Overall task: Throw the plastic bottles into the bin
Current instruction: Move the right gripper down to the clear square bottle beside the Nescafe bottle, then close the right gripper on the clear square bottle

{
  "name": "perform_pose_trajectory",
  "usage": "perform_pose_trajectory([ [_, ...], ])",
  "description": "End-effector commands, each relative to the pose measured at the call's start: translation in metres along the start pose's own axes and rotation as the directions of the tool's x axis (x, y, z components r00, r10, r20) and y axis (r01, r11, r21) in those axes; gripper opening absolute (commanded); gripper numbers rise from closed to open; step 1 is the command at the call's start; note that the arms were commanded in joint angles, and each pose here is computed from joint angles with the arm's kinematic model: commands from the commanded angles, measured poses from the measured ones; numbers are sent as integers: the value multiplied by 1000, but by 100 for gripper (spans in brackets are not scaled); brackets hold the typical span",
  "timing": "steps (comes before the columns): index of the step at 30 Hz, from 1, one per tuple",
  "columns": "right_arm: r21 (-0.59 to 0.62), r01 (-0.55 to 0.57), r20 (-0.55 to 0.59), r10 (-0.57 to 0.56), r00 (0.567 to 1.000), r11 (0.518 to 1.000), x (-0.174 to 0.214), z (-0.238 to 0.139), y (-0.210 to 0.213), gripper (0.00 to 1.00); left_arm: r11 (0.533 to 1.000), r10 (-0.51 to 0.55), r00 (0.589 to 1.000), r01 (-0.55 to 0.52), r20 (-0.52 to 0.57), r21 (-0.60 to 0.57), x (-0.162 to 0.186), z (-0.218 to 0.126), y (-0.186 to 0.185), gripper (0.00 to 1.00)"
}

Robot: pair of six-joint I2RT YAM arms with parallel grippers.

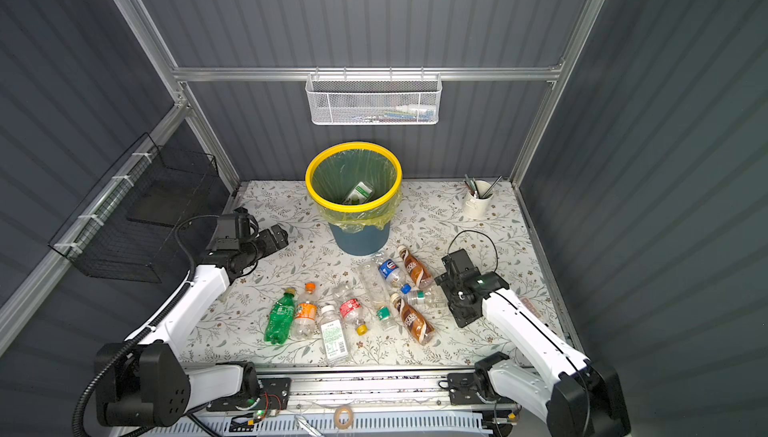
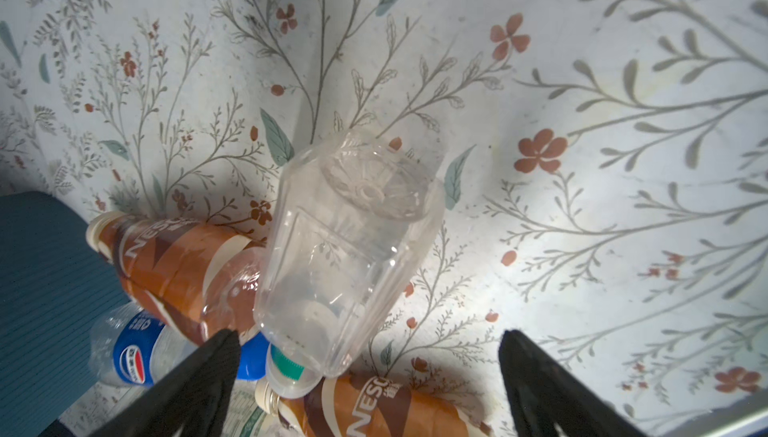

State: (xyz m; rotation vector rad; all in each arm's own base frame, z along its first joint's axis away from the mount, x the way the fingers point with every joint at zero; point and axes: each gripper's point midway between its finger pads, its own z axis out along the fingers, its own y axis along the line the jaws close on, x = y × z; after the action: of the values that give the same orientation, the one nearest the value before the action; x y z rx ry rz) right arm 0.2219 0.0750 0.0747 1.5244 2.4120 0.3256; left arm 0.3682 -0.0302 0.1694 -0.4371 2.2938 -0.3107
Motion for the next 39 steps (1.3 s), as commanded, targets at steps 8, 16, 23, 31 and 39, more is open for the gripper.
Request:
perform_pose_trajectory([
  [8, 47, -48, 52, 45, 998, 998, -7, 22, 16, 99, 1000, 10, 998, -9, -58, 16, 18, 11, 3, 99],
  [16, 58, -50, 72, 45, 996, 997, -12, 28, 18, 99, 1000, 20, 998, -19, -66, 18, 22, 14, 3, 99],
  [23, 93, -31, 44, 26, 999, 995, -8, 37, 16, 98, 1000, 26, 997, -25, -71, 14, 24, 15, 5, 99],
  [31, 105, -24, 59, 18, 998, 994, -16, 41, 12, 79, 1000, 25, 997, -24, -79, 16, 27, 17, 6, 99],
  [39, 121, -38, 84, 28, 996, 992, -33, 43, 2, 68, 1000, 21, 996, -19, -82, 19, 28, 19, 5, 99],
])
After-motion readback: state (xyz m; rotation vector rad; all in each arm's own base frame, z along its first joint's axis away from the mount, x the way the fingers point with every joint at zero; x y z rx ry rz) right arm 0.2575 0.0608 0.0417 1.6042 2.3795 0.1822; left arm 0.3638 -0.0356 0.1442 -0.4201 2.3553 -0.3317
